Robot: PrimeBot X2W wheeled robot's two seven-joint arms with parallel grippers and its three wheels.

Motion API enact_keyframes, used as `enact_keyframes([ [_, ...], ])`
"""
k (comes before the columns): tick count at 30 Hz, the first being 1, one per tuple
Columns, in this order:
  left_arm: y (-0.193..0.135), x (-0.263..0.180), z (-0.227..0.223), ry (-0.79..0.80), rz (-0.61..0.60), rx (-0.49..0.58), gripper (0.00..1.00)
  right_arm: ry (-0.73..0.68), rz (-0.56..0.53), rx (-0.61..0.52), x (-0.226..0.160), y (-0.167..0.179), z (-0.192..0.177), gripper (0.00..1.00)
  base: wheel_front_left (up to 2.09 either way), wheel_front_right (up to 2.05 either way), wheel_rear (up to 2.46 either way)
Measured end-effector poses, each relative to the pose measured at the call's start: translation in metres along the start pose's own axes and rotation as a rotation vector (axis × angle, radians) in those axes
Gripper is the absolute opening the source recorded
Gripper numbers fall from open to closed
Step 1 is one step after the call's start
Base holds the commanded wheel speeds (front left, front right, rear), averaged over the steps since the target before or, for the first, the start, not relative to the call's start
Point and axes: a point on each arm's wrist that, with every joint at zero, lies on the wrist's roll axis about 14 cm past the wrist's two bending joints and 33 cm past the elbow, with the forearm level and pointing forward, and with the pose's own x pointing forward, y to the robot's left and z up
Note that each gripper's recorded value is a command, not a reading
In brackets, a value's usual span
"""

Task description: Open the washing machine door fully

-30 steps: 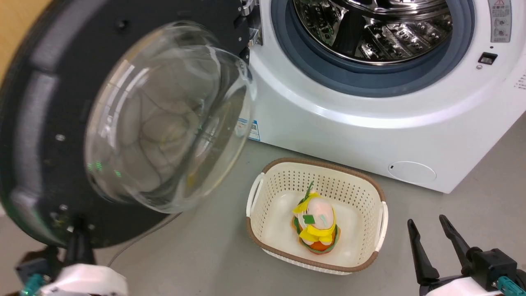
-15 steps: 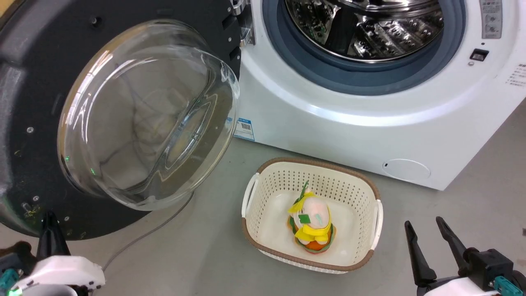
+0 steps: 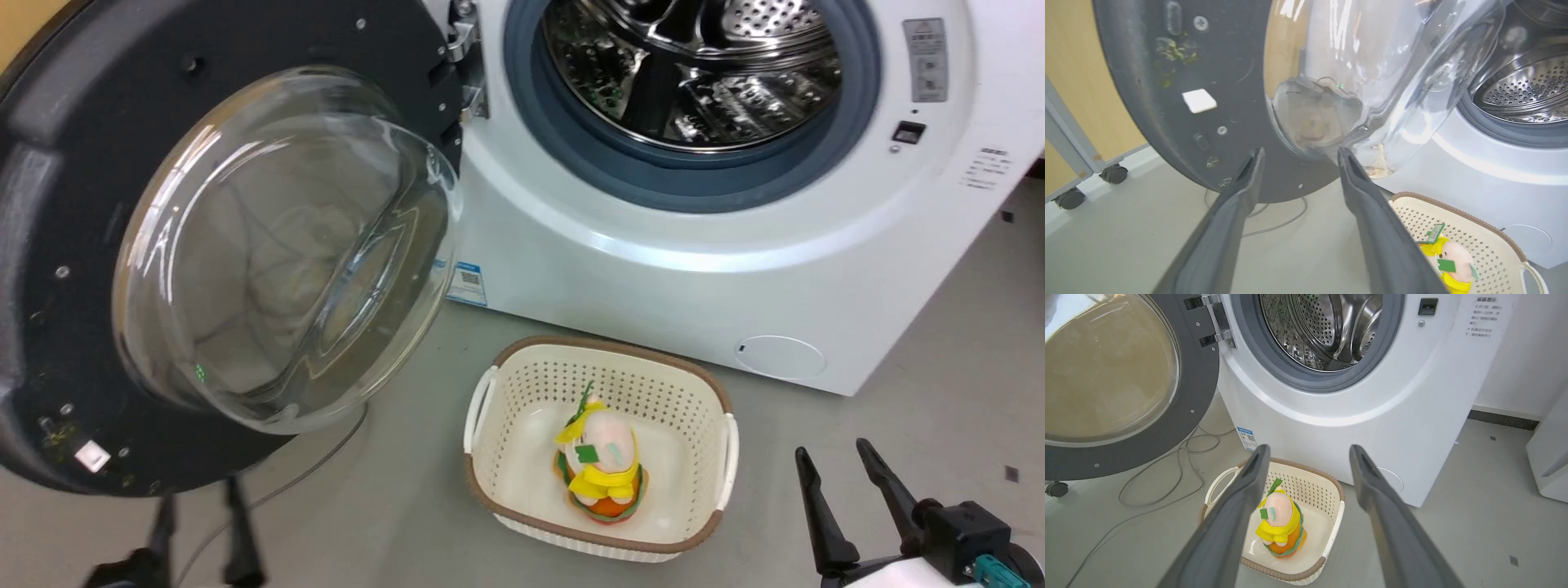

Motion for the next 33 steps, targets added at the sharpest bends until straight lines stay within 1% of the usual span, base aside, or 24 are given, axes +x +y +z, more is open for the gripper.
enact_keyframes([
  [3,-0.03,-0.003,0.0,-0.006,-0.094,-0.002,1.0,-0.005,-0.013,-0.002,-0.004,-0.004,0.002,1.0,0.0,0.0,0.0],
  [7,-0.067,-0.005,0.004,-0.019,-0.197,-0.042,1.0,-0.017,-0.045,-0.006,-0.011,-0.013,0.006,1.0,0.0,0.0,0.0],
  [10,-0.087,-0.006,0.007,-0.029,-0.257,-0.047,1.0,-0.032,-0.077,-0.01,-0.018,-0.022,0.011,1.0,0.0,0.0,0.0],
  [18,-0.139,-0.004,0.017,-0.071,-0.411,-0.019,1.0,-0.079,-0.155,-0.032,-0.038,-0.044,0.029,1.0,0.0,0.0,0.0],
  [26,-0.166,-0.003,0.012,-0.067,-0.507,0.018,1.0,-0.103,-0.219,-0.041,-0.062,-0.058,0.04,1.0,0.0,0.0,0.0],
  [33,-0.174,0.0,0.007,-0.051,-0.541,0.045,1.0,-0.094,-0.244,-0.039,-0.072,-0.063,0.037,1.0,0.0,0.0,0.0],
])
